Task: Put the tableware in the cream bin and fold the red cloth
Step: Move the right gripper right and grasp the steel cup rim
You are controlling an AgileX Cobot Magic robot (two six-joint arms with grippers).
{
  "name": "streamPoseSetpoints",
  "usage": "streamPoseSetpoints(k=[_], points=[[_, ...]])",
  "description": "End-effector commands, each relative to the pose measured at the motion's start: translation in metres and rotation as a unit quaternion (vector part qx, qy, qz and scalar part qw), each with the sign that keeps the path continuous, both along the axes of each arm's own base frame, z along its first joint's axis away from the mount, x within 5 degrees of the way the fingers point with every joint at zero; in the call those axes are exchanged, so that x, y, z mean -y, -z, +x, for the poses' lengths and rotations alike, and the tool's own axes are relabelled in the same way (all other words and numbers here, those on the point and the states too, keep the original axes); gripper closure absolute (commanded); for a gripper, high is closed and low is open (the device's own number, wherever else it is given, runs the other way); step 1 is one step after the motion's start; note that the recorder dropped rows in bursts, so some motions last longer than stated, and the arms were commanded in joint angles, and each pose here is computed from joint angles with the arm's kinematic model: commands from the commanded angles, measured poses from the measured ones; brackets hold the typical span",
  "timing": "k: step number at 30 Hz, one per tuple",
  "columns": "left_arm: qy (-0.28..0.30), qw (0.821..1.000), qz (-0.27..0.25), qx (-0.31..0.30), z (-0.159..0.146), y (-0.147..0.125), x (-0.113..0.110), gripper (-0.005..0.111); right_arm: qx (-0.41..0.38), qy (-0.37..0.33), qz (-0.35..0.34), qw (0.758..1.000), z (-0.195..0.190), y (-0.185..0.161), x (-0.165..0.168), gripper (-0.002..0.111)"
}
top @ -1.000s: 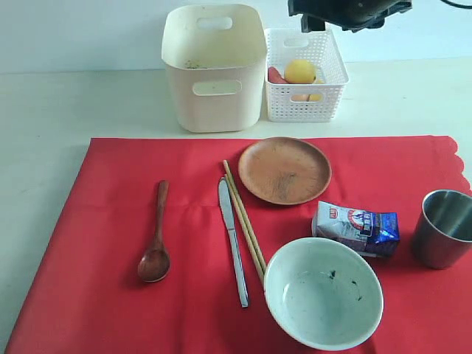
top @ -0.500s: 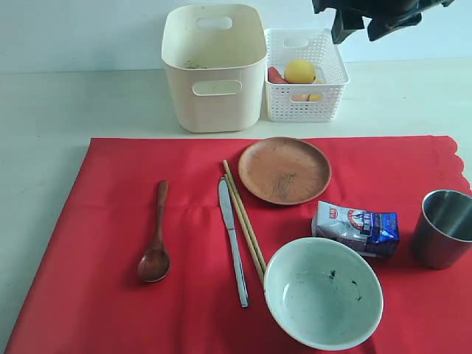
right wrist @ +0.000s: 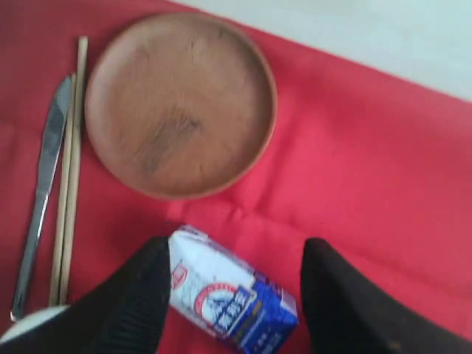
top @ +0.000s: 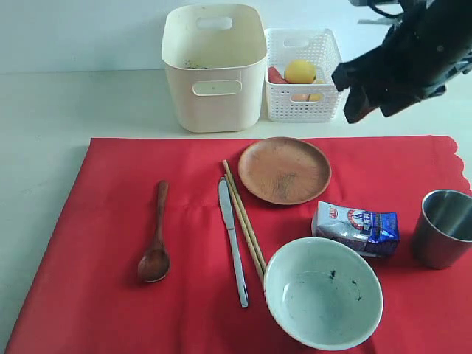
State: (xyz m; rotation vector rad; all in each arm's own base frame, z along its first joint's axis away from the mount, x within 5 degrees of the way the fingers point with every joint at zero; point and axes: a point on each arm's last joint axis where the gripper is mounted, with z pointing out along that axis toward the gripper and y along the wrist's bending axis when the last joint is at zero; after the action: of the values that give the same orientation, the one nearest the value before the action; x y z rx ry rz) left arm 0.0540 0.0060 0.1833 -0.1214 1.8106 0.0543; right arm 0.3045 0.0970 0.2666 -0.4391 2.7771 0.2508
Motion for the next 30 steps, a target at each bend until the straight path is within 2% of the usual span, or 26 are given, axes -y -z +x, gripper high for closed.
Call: streamPoseSetpoints(k=[1,4,13,20,24,27,30], points=[[-0.002,1.000,-0.002,0.006,0.000,-0.001,0.000,0.105,-0.048,-0.060,-0.008,0.997,-0.022,0.016,0.003,0.057],[-0.002,1.000,-0.002,0.006,0.000,-0.001,0.000,0.105,-0.075,-0.094,-0.012,0.993,-0.032,0.029,0.003,0.057],[-0.002,1.000,-0.002,0.006,0.000,-0.001,0.000,0.105,-0.115,-0.116,-0.023,0.986,-0.048,0.052,0.008,0.057],[-0.002,1.000,-0.002,0.006,0.000,-0.001,0.000,0.105,-0.096,-0.110,-0.022,0.989,-0.045,0.053,0.008,0.054],[-0.002,1.000,-0.002,0.006,0.000,-0.001,0.000,0.105,-0.061,-0.107,-0.029,0.992,-0.046,0.041,0.010,0.053],[-0.002,1.000,-0.002,0.006,0.000,-0.001,0.000,0.105,-0.022,-0.056,-0.074,0.995,-0.051,0.023,0.023,0.053],[-0.002,1.000,-0.002,0.006,0.000,-0.001,0.000,0.105,-0.025,-0.028,-0.089,0.995,-0.057,0.020,0.029,0.053]])
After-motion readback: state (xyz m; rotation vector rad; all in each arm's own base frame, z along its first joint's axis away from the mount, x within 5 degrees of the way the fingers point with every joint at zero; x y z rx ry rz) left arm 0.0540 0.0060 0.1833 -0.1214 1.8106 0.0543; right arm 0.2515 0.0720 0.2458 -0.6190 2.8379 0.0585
